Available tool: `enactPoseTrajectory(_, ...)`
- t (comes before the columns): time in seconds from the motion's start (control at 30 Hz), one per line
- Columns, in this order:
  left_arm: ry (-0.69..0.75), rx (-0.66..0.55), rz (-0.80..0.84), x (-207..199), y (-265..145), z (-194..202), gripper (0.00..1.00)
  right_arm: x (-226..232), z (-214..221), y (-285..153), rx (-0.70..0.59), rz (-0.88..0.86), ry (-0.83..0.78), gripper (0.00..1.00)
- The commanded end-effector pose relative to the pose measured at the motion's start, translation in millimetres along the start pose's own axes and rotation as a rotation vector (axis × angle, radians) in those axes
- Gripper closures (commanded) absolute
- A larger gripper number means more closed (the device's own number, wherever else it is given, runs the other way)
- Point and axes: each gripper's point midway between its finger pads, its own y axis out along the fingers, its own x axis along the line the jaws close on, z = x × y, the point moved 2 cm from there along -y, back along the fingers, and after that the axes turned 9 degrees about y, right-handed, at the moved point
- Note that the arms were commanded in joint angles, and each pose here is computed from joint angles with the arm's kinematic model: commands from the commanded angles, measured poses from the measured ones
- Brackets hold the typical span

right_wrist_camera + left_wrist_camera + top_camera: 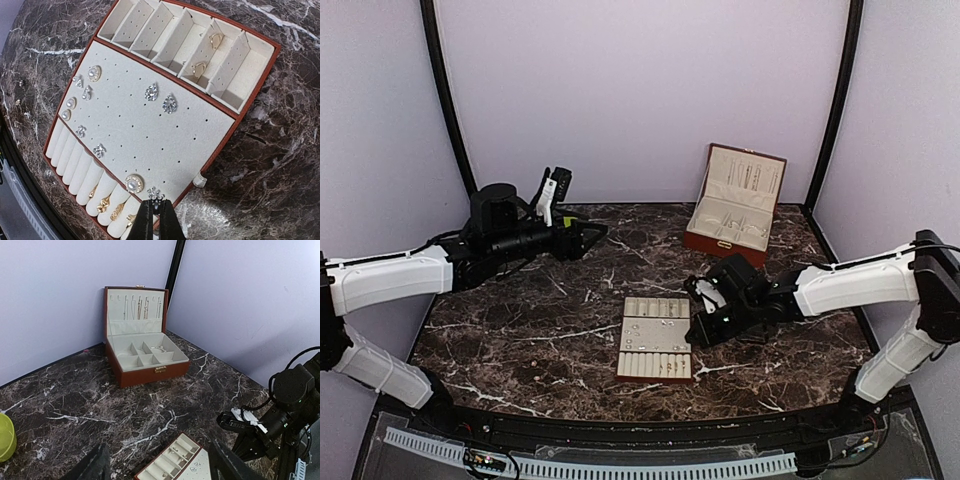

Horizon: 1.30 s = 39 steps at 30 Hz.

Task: Organize the mixed jewelry
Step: Insert the earring into the earring holder.

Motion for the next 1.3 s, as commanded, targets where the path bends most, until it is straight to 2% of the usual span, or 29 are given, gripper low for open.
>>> enactPoseTrajectory(0.0, -0.012, 0.014, -0.008, 1.8, -0.1, 3.0, 0.3, 6.7, -9.5, 3.2, -0.022, 0.011, -0.03, 1.0)
enactPoseTrajectory(1.27, -0.016, 0.014, -0.012, 3.5, -0.9, 2.6, 0.3, -12.3, 5.7, 12.6, 0.052, 0.175, -0.07, 1.0)
